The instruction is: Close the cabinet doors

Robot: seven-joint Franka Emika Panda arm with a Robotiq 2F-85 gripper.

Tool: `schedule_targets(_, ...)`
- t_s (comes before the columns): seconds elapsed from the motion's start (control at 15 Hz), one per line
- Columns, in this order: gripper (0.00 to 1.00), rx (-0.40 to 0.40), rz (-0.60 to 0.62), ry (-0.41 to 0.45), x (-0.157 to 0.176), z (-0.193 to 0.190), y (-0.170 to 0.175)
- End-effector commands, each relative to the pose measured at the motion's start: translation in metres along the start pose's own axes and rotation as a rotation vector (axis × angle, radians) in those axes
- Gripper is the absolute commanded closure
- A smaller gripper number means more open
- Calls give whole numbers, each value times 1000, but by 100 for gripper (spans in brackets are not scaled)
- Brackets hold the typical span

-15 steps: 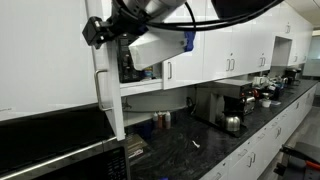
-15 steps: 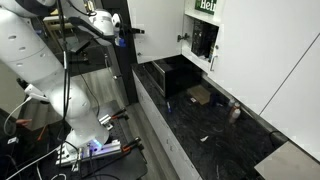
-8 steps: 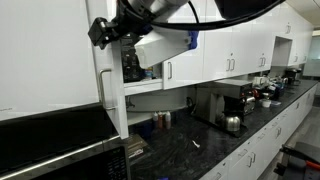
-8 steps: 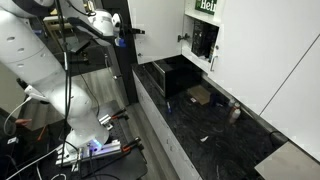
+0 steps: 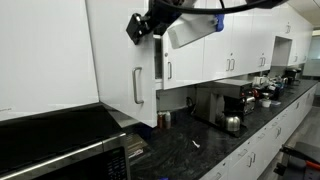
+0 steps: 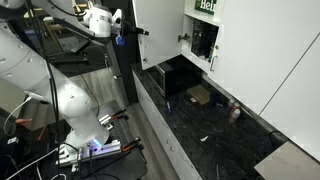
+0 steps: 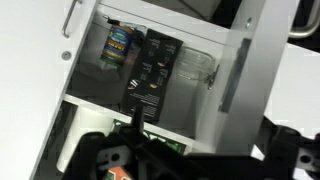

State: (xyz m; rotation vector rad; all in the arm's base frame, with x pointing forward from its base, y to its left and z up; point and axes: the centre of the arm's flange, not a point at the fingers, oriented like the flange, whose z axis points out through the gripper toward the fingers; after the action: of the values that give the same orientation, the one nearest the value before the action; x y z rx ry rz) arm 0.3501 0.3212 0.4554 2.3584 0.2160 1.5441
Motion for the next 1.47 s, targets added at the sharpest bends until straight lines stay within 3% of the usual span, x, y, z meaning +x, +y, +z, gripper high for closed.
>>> schedule_targets(0.0, 0, -68, 1, -30, 12, -4, 48)
schedule_targets(0.47, 0, -165, 35, -56, 27, 10, 102)
schedule_targets(1.4, 0, -430, 155, -185, 29, 101, 195)
